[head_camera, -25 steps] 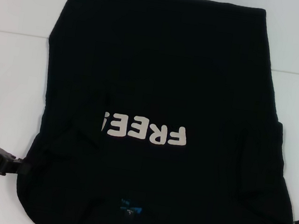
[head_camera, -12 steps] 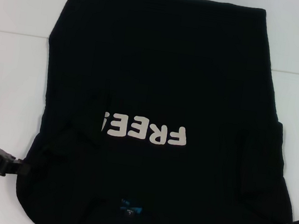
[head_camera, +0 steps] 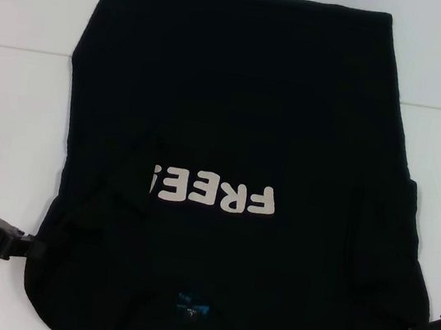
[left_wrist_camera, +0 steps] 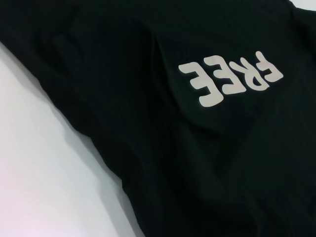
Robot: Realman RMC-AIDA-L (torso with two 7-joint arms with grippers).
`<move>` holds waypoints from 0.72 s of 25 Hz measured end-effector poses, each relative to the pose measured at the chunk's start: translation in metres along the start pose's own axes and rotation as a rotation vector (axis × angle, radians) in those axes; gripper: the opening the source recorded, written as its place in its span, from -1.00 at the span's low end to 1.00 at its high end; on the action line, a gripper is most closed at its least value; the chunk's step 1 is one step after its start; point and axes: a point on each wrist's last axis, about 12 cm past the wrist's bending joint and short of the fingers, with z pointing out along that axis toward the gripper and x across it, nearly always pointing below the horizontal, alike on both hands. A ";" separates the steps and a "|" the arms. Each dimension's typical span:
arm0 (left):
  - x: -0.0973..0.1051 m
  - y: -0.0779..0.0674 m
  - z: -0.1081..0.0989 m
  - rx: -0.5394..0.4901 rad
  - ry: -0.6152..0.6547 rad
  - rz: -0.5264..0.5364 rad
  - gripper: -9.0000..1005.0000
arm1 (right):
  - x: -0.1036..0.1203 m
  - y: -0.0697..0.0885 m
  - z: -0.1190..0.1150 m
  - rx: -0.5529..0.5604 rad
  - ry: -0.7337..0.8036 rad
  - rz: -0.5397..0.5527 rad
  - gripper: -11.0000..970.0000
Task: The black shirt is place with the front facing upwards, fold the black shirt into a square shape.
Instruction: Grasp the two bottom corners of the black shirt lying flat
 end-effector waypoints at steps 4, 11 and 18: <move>0.000 0.000 0.000 0.000 0.000 0.000 -0.94 | -0.003 0.005 0.004 -0.014 0.010 -0.017 0.51; 0.000 0.000 0.000 0.000 -0.001 0.000 -0.94 | -0.011 0.014 0.010 -0.034 0.011 -0.051 0.52; 0.001 0.000 0.001 0.002 -0.001 -0.002 -0.94 | -0.014 0.018 0.012 -0.048 0.004 -0.062 0.51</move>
